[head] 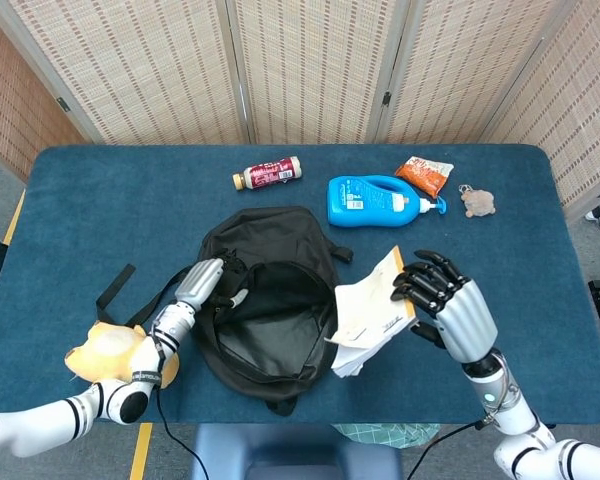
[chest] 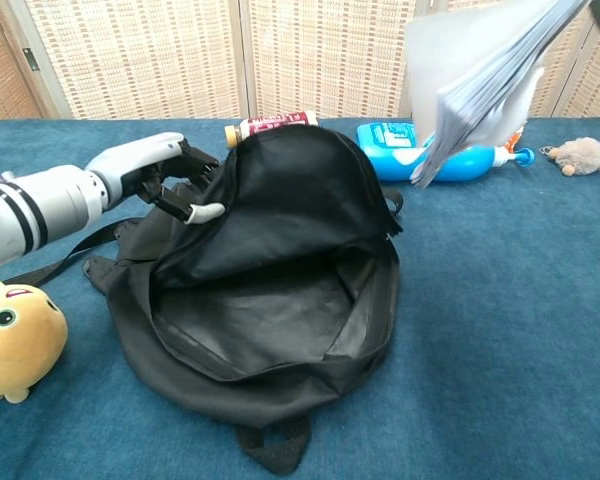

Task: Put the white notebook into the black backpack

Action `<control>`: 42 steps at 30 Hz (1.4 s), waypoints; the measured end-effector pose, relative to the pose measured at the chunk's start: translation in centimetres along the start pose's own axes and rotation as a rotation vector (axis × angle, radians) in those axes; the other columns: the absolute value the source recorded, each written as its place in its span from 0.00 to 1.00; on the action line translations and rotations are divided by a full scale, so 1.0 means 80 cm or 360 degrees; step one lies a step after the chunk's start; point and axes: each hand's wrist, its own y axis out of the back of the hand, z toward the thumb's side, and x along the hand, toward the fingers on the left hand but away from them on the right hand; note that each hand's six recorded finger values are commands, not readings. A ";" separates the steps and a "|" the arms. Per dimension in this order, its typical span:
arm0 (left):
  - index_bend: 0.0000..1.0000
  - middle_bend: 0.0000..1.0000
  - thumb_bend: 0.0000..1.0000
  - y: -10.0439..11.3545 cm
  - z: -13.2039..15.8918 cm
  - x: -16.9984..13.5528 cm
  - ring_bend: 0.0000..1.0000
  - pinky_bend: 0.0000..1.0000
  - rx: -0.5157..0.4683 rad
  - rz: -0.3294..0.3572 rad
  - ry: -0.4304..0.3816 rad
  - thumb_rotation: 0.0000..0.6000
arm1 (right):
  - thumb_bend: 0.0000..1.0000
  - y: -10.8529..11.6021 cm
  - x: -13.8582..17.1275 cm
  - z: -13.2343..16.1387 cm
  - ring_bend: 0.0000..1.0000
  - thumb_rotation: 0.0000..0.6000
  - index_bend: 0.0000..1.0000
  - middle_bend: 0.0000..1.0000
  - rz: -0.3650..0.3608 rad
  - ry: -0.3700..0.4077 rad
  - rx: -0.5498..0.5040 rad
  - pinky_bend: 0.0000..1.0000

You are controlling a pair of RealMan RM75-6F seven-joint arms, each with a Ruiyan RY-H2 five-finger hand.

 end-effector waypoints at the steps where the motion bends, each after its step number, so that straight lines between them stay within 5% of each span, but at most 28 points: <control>1: 0.70 0.43 0.69 0.003 -0.002 0.003 0.37 0.12 -0.0015 0.0001 0.0019 1.00 | 0.51 -0.007 -0.001 0.005 0.38 1.00 0.91 0.50 0.0036 0.0014 -0.0029 0.29; 14: 0.70 0.43 0.69 0.027 -0.007 0.024 0.37 0.12 -0.0163 -0.0006 0.0157 1.00 | 0.51 -0.106 -0.027 0.068 0.39 1.00 0.91 0.51 0.0352 0.0136 -0.0383 0.35; 26: 0.70 0.43 0.69 0.036 -0.004 0.030 0.36 0.12 -0.0229 -0.0023 0.0206 1.00 | 0.51 -0.166 -0.059 0.109 0.39 1.00 0.91 0.51 0.0334 0.0225 -0.0504 0.37; 42: 0.71 0.43 0.69 0.043 -0.009 0.034 0.35 0.11 -0.0322 -0.0060 0.0253 1.00 | 0.51 -0.229 -0.051 0.113 0.41 1.00 0.91 0.53 0.0310 0.0310 -0.0440 0.38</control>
